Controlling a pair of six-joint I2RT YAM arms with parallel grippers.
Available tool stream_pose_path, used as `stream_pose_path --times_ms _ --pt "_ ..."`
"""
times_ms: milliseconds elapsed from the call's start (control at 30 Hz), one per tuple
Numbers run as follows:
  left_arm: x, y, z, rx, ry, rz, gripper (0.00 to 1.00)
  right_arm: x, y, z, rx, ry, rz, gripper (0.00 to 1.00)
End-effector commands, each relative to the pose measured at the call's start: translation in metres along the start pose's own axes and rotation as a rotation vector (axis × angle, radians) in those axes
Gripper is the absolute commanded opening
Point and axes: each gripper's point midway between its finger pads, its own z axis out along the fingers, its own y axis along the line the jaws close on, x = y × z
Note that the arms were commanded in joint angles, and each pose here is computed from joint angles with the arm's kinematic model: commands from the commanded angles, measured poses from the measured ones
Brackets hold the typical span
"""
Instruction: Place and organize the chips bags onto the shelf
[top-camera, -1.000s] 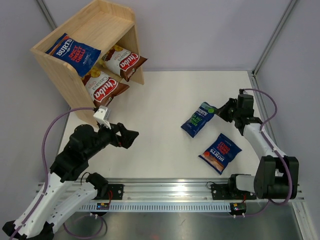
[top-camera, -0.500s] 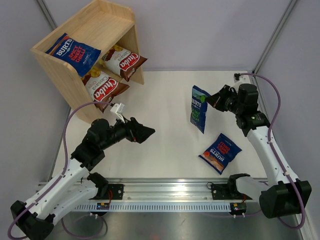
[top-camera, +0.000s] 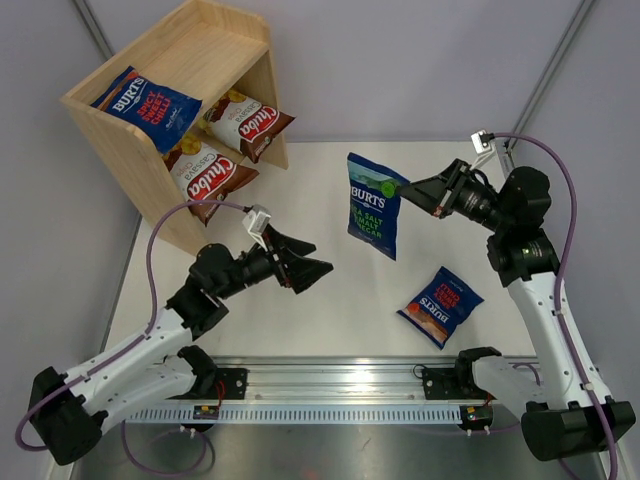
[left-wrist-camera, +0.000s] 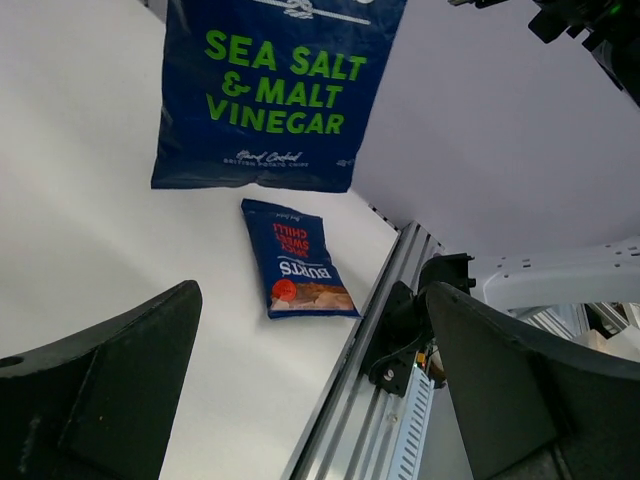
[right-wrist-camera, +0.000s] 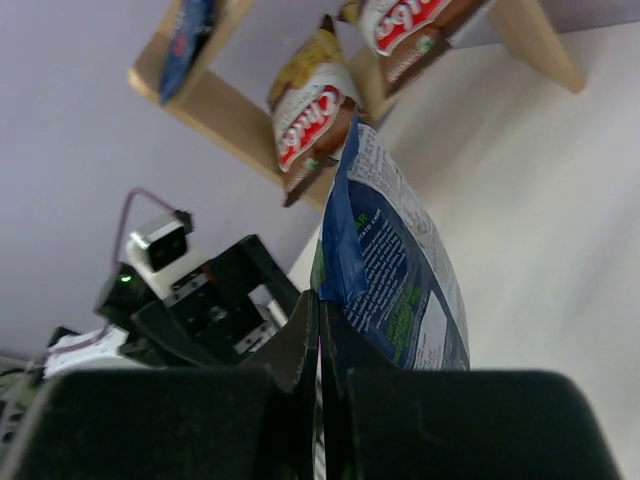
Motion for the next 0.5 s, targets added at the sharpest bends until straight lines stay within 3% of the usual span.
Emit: stream_pose_path --times_ms 0,167,467 --pt "-0.023 -0.013 0.011 0.074 -0.096 0.085 0.99 -0.013 0.075 -0.017 -0.257 0.004 -0.035 0.00" --pt "-0.035 -0.024 0.021 0.128 -0.110 0.130 0.99 -0.007 0.104 -0.030 -0.371 0.031 -0.021 0.00" --pt "-0.046 -0.049 0.039 0.274 -0.130 0.234 0.99 0.000 0.130 -0.046 -0.428 0.074 -0.007 0.00"
